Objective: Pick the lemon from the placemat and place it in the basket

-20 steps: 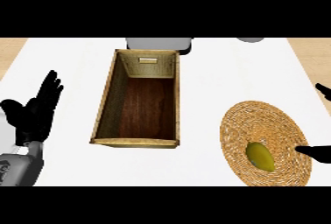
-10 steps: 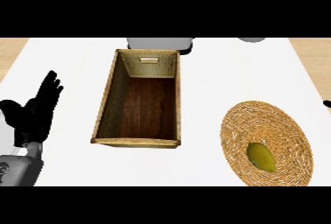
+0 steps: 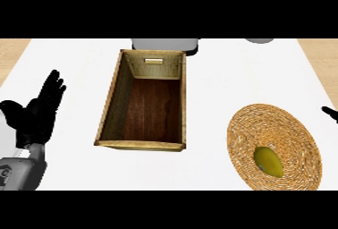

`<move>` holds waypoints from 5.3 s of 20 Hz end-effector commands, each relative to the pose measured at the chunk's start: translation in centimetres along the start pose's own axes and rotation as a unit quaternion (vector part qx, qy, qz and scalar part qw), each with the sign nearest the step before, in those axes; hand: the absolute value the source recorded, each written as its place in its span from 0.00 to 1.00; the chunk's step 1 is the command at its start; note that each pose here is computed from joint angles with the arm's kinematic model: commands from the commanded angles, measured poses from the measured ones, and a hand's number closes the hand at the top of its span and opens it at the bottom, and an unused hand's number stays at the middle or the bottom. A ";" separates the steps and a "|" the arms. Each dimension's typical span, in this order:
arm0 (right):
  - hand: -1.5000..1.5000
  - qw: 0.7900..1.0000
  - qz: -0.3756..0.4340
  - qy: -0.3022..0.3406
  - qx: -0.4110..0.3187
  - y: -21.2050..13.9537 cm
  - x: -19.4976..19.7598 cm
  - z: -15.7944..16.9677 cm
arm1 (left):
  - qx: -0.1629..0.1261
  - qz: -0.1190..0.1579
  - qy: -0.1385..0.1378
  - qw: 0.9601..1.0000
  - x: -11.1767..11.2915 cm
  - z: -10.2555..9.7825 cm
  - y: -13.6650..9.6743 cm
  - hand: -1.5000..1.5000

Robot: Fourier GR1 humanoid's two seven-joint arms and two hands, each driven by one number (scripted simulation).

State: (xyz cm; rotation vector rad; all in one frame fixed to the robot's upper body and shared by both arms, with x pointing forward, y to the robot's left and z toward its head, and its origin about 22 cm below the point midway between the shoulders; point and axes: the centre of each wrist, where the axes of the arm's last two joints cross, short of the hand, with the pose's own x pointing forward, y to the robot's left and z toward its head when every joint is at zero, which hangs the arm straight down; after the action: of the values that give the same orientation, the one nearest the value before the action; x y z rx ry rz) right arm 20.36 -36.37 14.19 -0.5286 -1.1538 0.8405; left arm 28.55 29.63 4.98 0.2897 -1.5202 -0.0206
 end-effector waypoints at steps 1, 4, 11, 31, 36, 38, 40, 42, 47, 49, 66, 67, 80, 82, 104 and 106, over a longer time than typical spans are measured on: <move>0.00 1.000 -0.018 -0.013 0.002 1.8 -1.8 -0.9 | -0.003 0.006 -0.002 1.000 -1.4 -0.7 0.4 0.50; 0.00 1.000 -0.020 -0.014 -0.003 3.5 -1.3 -2.2 | 0.002 -0.008 0.000 1.000 0.8 0.0 -1.0 0.50; 0.00 0.999 -0.023 -0.042 -0.018 8.3 -1.8 -2.0 | 0.001 0.000 -0.005 1.000 -0.9 -0.7 -1.6 0.50; 0.00 0.998 -0.022 -0.047 -0.029 13.0 -4.8 -3.8 | -0.004 0.009 0.005 1.000 -1.0 -1.5 -0.1 0.50; 0.00 0.999 0.001 -0.022 -0.033 11.6 -6.0 -4.1 | -0.005 -0.001 0.010 1.000 1.5 -0.7 -0.7 0.50; 0.00 0.999 0.009 -0.021 -0.035 12.7 -4.3 -4.4 | -0.002 0.002 -0.004 1.000 1.3 1.6 1.3 0.50; 0.00 0.999 0.008 -0.021 -0.036 12.0 -4.5 -3.4 | 0.000 -0.005 0.009 1.000 -0.3 0.7 1.4 0.50; 0.00 0.999 0.006 -0.027 -0.030 14.9 -6.3 -5.1 | -0.007 -0.005 0.007 1.000 -0.5 0.6 -1.3 0.50; 0.00 0.999 0.013 -0.027 -0.028 13.6 -5.7 -6.3 | -0.011 0.004 0.000 1.000 0.3 -1.4 -1.1 0.50; 0.00 1.000 0.012 -0.021 -0.019 13.4 -6.0 -5.4 | 0.003 -0.001 0.002 1.000 -0.2 -0.1 -0.7 0.50; 1.00 0.992 0.088 -0.053 0.067 17.4 -8.6 -6.5 | -0.006 -0.006 -0.002 1.000 0.3 -0.2 0.1 0.50; 1.00 0.994 0.064 -0.055 0.066 17.5 -6.6 -7.3 | 0.000 0.004 0.003 1.000 1.7 0.5 0.1 0.50; 1.00 0.949 0.091 -0.251 0.168 28.0 8.0 -6.8 | -0.029 -0.001 -0.006 1.000 0.6 -0.6 -1.7 0.50; 1.00 0.945 0.094 -0.256 0.182 29.3 9.1 -5.5 | -0.022 0.002 0.003 1.000 0.0 -0.5 -1.7 0.50; 1.00 0.916 -0.197 -0.349 0.023 31.8 21.2 11.0 | 0.002 -0.001 0.007 1.000 -0.6 -0.2 -0.3 0.50; 1.00 0.913 -0.204 -0.353 0.005 31.8 21.3 10.6 | 0.008 -0.009 0.006 1.000 -0.5 -0.2 0.0 0.50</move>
State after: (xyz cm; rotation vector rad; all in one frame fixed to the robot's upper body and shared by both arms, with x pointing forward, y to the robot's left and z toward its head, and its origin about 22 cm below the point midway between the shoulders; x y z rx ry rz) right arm 6.03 -2.38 1.99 0.0026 -1.7392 0.8263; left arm 28.76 29.32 4.52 0.3008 -1.5073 -0.0193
